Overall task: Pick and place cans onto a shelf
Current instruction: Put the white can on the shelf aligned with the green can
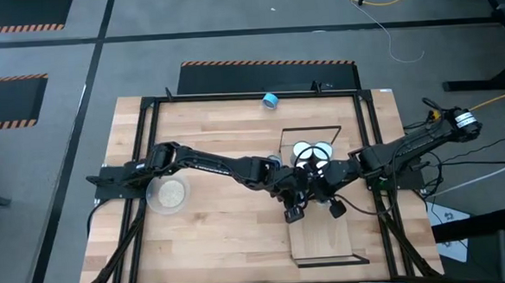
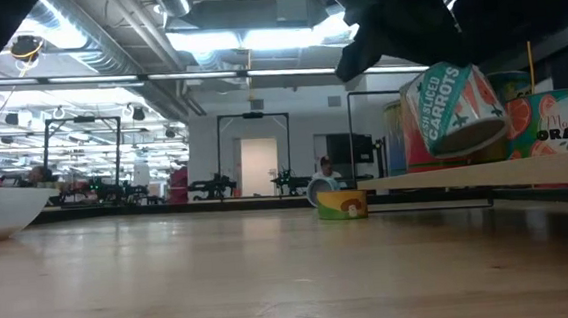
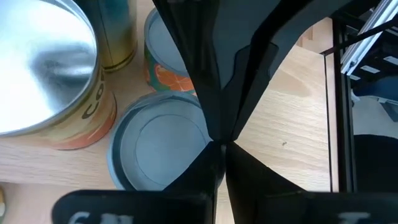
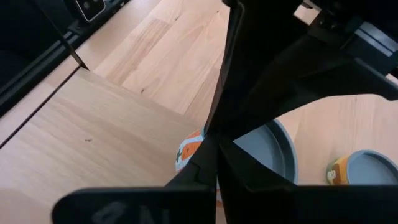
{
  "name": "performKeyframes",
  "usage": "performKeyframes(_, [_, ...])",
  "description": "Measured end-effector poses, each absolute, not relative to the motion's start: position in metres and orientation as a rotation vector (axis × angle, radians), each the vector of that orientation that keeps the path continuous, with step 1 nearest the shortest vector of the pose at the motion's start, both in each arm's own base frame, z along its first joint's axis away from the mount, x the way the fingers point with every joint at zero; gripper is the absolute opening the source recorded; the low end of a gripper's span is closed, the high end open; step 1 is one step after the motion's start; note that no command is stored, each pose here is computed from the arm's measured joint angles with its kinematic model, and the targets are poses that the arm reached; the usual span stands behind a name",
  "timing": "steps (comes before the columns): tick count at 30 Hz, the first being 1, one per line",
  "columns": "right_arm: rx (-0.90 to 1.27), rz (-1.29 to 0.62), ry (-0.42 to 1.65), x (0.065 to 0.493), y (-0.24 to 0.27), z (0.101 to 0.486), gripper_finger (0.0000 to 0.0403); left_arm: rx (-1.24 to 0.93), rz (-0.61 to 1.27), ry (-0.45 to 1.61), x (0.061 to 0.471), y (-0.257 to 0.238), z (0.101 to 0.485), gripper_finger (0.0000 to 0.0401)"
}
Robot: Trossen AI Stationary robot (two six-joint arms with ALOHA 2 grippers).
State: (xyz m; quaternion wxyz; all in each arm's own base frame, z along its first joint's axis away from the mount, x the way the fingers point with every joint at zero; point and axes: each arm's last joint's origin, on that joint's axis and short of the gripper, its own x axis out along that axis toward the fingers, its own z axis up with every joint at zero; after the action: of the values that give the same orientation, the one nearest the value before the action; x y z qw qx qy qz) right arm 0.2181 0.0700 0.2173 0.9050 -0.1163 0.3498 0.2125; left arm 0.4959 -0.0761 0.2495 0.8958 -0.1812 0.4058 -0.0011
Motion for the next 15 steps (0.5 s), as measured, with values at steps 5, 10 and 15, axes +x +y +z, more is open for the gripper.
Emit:
performKeyframes(5, [-0.238,0.438,0.732,0.2175,0.0699,0.2171,0.0003,-0.374,-0.002,0.84,0.4961,-0.076,0.2492,0.0017])
performKeyframes(10, [-0.238,0.44,0.735,0.2173,0.0698,0.217,0.0003,-0.371,-0.004,0.839,0.4962,-0.0762,0.2491,0.0017])
performKeyframes(15, [-0.234,0.441,0.74,0.2169,0.0698,0.2166,0.0003,-0.369,-0.004,0.839,0.4964,-0.0762,0.2487,0.0024])
